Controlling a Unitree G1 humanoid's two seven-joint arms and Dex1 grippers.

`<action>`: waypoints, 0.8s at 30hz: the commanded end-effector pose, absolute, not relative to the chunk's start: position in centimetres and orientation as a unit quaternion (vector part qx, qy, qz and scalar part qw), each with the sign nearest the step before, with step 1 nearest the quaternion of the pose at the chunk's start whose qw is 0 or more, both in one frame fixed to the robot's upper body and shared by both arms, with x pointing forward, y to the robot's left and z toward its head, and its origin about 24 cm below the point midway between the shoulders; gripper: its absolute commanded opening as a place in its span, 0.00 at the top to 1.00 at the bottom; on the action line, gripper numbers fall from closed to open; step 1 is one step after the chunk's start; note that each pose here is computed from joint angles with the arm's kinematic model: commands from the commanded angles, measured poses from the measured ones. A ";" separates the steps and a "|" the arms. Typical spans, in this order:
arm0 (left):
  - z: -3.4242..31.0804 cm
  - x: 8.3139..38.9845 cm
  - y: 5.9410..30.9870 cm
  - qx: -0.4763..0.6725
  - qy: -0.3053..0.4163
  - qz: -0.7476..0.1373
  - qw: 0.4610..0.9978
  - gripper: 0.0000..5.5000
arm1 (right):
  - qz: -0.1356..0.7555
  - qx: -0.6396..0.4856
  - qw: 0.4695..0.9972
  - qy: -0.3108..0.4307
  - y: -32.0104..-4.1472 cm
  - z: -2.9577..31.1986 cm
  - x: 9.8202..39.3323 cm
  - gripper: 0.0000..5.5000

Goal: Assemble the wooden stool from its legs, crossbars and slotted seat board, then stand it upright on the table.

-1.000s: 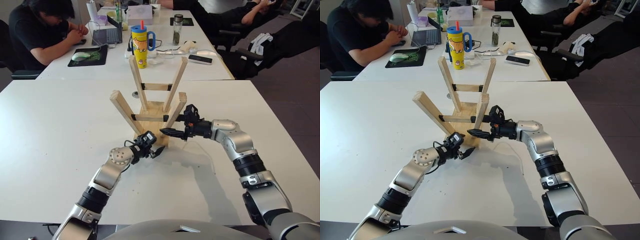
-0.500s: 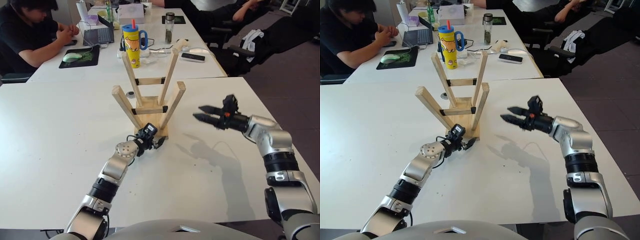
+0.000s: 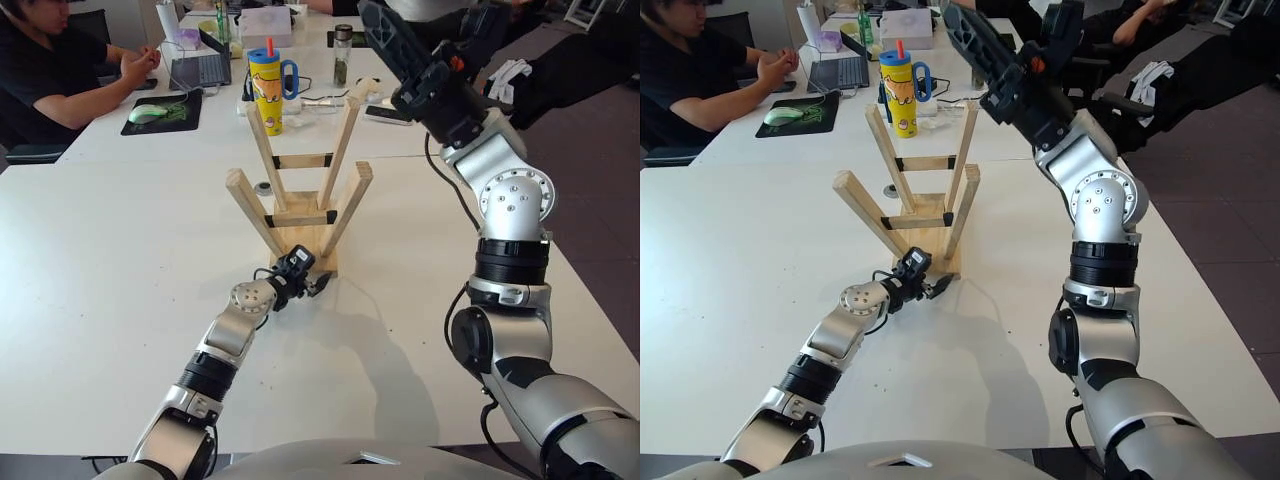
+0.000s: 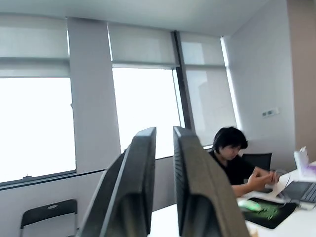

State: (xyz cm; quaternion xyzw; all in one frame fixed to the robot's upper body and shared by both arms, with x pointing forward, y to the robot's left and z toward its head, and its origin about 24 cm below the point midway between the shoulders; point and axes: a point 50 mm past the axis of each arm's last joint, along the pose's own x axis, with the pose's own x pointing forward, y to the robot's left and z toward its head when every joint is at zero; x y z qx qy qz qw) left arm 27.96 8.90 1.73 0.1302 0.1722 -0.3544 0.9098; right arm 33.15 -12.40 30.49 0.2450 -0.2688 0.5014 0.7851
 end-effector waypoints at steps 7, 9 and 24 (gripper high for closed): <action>-4.6 23.9 12.5 0.125 0.351 -0.313 0.874 0.32 | 0.389 0.127 0.869 0.277 -10.4 4.1 29.1 0.99; -4.7 23.5 12.6 0.122 0.354 -0.309 0.874 0.32 | 0.423 0.179 0.875 0.152 -8.7 9.5 31.3 0.99; -5.8 22.8 12.7 0.112 0.372 -0.299 0.872 0.32 | 0.462 0.268 0.831 -0.154 -8.9 26.3 32.6 0.99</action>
